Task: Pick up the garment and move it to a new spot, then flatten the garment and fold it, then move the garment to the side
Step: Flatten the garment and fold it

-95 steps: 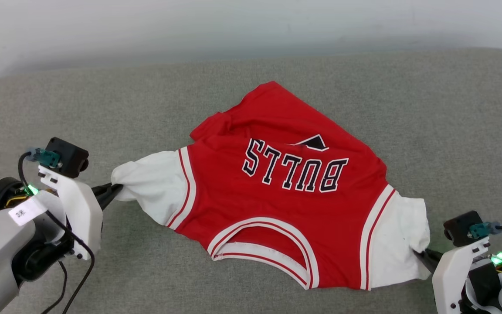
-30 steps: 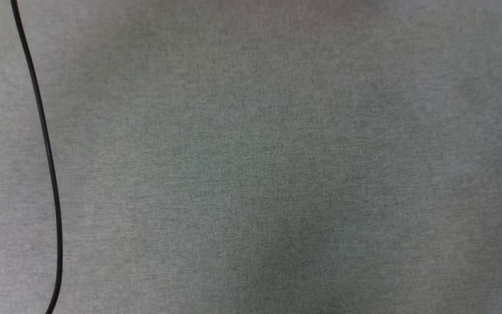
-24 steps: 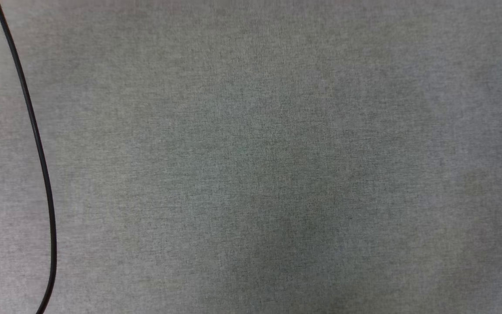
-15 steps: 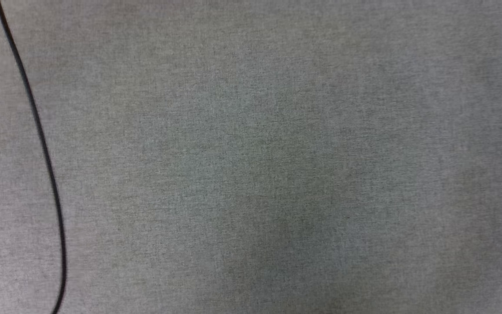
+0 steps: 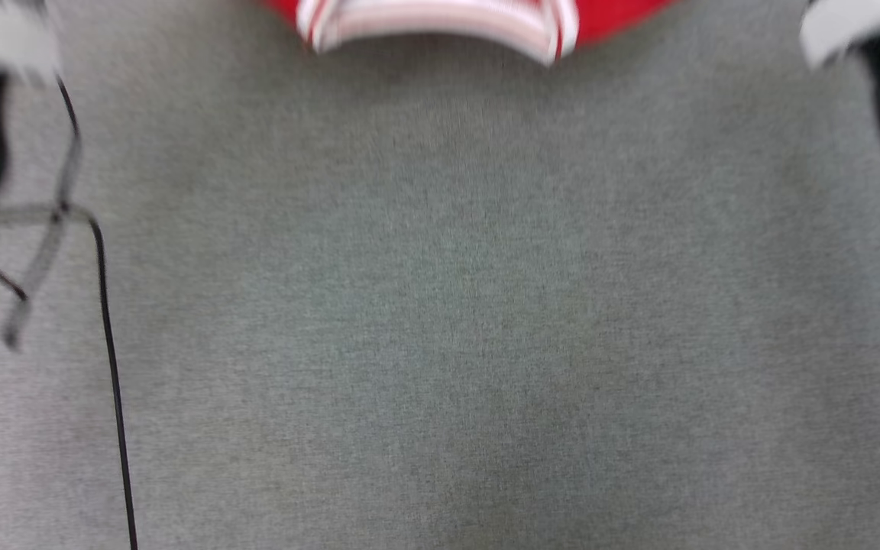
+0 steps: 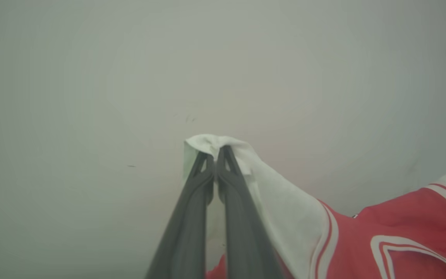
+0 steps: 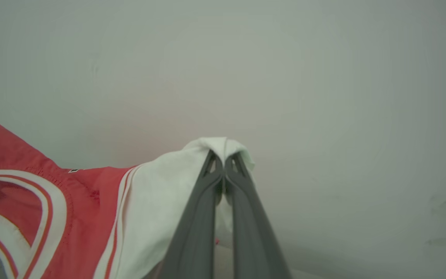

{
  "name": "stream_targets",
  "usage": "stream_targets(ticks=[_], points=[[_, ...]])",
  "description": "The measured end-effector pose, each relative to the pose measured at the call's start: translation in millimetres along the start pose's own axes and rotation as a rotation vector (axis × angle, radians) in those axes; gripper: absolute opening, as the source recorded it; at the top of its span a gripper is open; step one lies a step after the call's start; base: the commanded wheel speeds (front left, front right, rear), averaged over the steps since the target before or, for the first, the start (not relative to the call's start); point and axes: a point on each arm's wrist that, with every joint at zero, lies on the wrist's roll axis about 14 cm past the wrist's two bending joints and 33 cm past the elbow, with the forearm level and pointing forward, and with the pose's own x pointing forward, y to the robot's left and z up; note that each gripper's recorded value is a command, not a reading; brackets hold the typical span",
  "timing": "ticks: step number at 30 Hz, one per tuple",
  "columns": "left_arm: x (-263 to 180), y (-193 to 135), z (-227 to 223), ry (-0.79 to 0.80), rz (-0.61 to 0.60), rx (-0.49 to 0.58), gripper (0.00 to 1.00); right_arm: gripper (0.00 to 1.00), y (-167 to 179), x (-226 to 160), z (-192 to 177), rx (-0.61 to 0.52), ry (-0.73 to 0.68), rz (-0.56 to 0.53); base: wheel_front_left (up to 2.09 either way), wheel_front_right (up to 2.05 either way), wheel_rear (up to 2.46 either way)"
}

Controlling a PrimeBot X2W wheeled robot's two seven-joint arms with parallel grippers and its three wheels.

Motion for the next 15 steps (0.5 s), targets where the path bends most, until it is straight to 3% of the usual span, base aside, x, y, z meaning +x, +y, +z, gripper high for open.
stream_targets(ticks=[15], points=[[-151.5,-5.5,-28.5,0.196,0.174,-0.093,0.00,0.00,22.4,-137.2,-46.9,0.119,0.178,-0.023,0.00,0.00,0.00]])
